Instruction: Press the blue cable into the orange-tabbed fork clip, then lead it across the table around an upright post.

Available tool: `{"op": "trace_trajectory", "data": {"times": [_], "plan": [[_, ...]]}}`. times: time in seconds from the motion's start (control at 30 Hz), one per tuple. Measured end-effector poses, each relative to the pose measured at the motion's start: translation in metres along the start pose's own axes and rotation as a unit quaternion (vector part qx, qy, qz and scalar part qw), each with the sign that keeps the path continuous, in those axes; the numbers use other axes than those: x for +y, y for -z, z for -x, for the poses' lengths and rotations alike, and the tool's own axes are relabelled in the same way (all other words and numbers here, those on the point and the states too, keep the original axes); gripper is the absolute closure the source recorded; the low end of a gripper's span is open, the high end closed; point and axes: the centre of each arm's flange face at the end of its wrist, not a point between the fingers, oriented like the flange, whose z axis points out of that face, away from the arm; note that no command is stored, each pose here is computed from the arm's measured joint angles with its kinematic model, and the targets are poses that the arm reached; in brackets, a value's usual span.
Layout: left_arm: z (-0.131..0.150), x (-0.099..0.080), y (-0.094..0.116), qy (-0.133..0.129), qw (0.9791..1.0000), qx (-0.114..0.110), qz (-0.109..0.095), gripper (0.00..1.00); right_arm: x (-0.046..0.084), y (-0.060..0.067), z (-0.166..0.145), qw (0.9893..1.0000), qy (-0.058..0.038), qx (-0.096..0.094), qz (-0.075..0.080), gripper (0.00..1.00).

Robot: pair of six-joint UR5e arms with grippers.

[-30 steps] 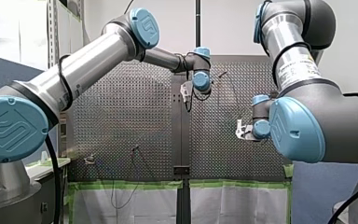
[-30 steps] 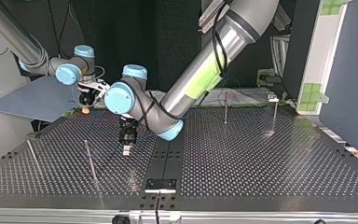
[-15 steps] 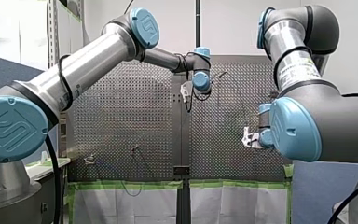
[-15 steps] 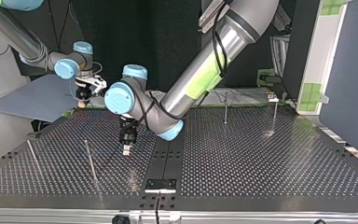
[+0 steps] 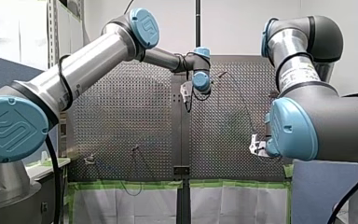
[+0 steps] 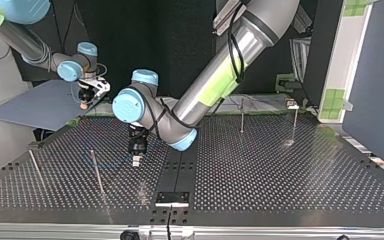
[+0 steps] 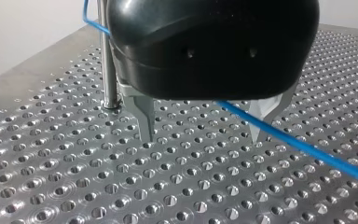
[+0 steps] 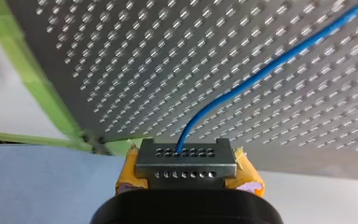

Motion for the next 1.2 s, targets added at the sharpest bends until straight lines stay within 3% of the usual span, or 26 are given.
{"op": "trace_trajectory", "data": {"times": [0.27,0.83,1.2], "plan": [[0.000,0.001,-0.001,0.002,1.0000,-0.001,0.000,0.00,0.020,-0.009,0.031,0.9994,-0.0310,-0.006,0.011,1.00],[0.000,0.001,-0.001,0.002,1.0000,0.001,0.000,0.00,0.046,-0.020,0.026,0.9978,-0.0585,0.019,0.024,1.00],[0.000,0.001,0.000,0.002,1.0000,0.001,0.001,0.00,0.057,-0.027,0.022,0.9942,-0.0961,0.044,0.022,1.00]]}}
